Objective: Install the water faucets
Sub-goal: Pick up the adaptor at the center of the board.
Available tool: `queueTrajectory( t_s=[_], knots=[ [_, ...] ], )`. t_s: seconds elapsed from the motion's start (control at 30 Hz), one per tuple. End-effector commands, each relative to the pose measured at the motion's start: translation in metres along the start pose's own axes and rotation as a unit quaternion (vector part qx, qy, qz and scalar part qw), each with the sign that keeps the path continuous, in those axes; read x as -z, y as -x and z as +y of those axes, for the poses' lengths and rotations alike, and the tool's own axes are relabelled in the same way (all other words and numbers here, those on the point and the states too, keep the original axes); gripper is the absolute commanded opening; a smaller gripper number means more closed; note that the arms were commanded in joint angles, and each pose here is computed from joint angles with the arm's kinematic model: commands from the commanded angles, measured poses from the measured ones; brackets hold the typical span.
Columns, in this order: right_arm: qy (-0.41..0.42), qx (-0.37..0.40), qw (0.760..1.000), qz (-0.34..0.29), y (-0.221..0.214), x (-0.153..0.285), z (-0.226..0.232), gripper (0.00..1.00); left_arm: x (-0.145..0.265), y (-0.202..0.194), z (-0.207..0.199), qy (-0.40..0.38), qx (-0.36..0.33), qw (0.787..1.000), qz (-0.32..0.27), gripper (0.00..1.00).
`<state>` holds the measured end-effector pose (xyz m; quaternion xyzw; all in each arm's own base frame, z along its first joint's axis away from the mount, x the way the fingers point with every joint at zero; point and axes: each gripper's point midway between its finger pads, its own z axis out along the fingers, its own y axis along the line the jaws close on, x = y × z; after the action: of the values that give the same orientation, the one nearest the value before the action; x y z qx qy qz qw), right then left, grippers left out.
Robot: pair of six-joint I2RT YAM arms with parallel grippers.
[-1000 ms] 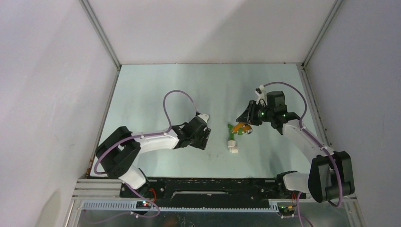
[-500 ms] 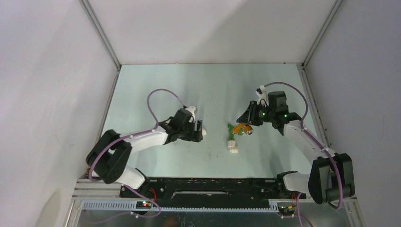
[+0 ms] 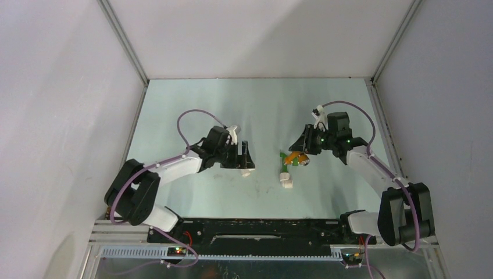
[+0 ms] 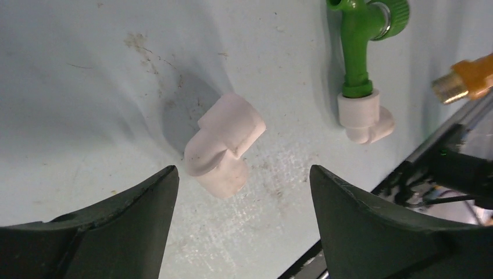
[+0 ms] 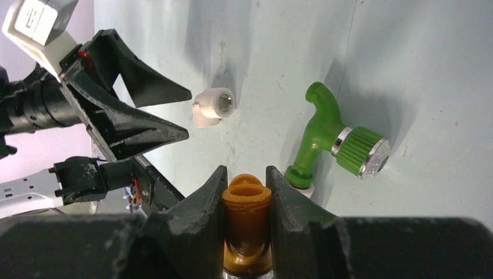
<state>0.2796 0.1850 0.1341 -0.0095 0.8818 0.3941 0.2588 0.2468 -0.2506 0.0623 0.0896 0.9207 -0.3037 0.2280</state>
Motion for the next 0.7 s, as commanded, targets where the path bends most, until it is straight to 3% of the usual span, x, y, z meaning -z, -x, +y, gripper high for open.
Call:
queueTrajectory(
  t_s=[0.0,0.23,0.37,0.67],
  knots=[
    [0.028,0.014,0.999,0.008,0.000,-0.010,0.012,0.00,-0.005,0.005,-0.007,-0.065,0.075,0.995,0.001,0.83],
    [0.049,0.021,0.998,0.044,-0.009,-0.046,0.023,0.00,-0.007,-0.013,0.011,-0.041,0.100,0.994,0.019,0.78],
    [0.070,0.024,0.996,0.056,0.000,-0.075,0.029,0.00,-0.012,-0.008,0.013,-0.059,0.095,0.994,-0.004,0.73],
    [0.135,-0.023,0.988,0.073,0.004,-0.142,0.020,0.00,-0.033,-0.028,0.030,-0.094,0.161,0.982,-0.008,0.62]
  ],
)
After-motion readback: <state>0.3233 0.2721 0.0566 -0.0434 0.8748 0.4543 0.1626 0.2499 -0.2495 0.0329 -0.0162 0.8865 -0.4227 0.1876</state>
